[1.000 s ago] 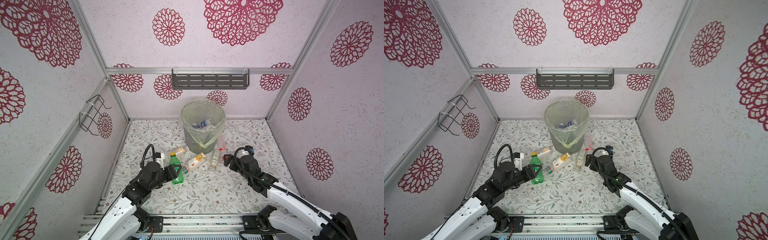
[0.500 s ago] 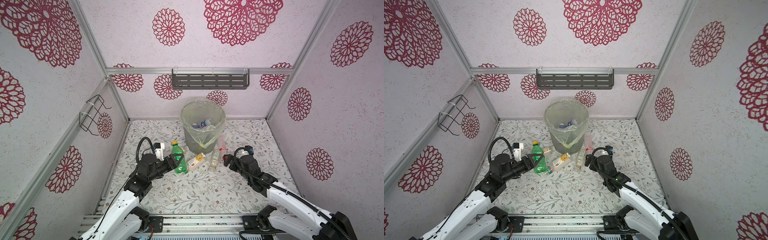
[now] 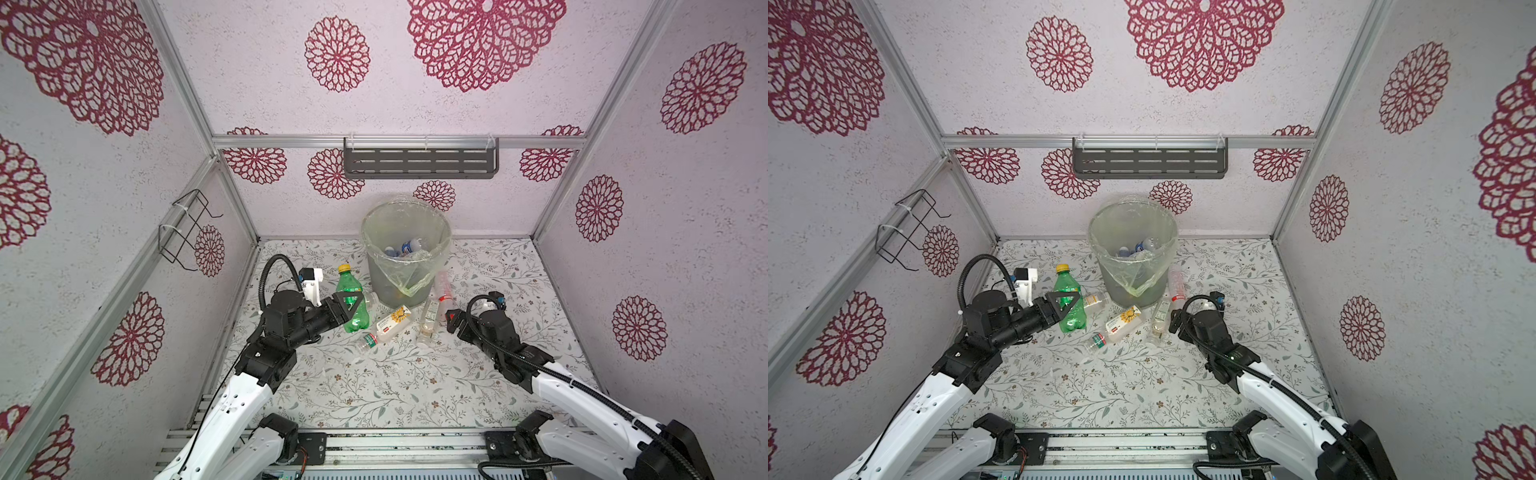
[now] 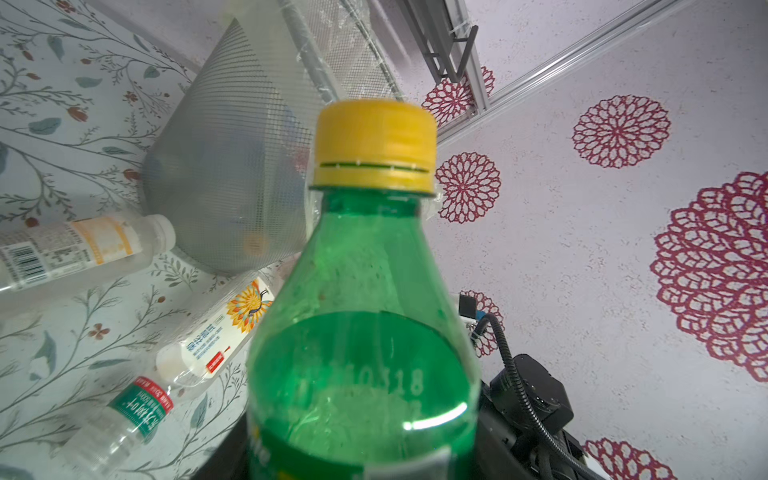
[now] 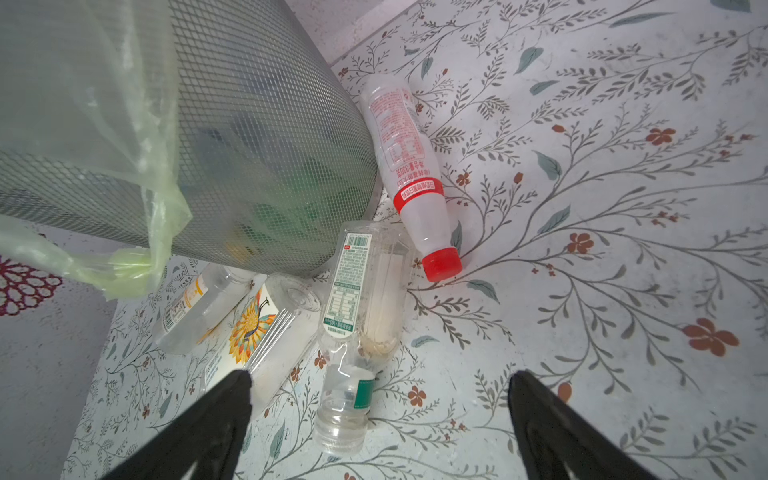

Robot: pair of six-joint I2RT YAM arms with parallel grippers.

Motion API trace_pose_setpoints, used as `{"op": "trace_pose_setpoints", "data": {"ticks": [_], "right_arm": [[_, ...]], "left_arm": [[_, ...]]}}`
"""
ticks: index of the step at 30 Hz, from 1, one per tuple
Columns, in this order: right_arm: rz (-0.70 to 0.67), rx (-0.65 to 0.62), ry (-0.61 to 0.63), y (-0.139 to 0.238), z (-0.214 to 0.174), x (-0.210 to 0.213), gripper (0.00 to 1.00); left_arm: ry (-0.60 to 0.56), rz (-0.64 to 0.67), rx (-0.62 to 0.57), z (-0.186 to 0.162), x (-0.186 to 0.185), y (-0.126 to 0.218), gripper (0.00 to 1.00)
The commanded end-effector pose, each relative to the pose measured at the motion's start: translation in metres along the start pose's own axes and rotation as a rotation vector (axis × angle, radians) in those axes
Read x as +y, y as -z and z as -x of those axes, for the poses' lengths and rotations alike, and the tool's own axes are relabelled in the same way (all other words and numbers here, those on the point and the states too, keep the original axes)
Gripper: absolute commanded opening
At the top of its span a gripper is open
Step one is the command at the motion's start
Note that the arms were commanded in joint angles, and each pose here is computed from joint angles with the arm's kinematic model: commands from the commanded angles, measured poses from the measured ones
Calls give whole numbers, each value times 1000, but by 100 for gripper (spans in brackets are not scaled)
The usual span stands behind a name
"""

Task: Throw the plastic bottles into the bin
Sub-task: 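Lift the green soda bottle with the left gripper toward the bin, then carry the green bottle over the bin and open the left gripper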

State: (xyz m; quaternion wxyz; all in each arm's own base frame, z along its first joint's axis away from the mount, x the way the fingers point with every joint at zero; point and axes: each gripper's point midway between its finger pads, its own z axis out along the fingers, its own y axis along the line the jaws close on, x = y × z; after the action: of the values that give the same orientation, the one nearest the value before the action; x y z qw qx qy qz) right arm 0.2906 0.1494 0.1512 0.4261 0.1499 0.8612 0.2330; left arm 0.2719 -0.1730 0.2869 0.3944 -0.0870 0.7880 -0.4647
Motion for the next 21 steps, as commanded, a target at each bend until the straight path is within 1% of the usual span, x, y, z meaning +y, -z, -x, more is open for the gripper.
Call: {"op": "trace_pose_setpoints", "data": {"ticks": [1, 6, 10, 12, 16, 18, 20, 21], "right_arm": [[51, -51, -37, 4, 20, 18, 99], [61, -47, -40, 1, 20, 21, 99], [68, -42, -44, 0, 19, 22, 99], [67, -42, -43, 1, 18, 21, 99], [67, -48, -52, 3, 18, 19, 99], [61, -52, -45, 5, 19, 17, 99], [56, -60, -45, 7, 21, 16, 99], [59, -63, -46, 8, 22, 16, 99]], "left_arm": [[5, 65, -50, 6, 10, 13, 55], [1, 81, -64, 16, -1, 22, 56], [-9, 61, -58, 31, -20, 15, 57], [-28, 39, -57, 44, -35, 9, 58], [-65, 20, -37, 77, -65, -17, 59], [-60, 15, -37, 95, -74, -38, 59], [-43, 0, -33, 115, -81, -71, 59], [-34, -15, -28, 124, -86, -86, 61]]}}
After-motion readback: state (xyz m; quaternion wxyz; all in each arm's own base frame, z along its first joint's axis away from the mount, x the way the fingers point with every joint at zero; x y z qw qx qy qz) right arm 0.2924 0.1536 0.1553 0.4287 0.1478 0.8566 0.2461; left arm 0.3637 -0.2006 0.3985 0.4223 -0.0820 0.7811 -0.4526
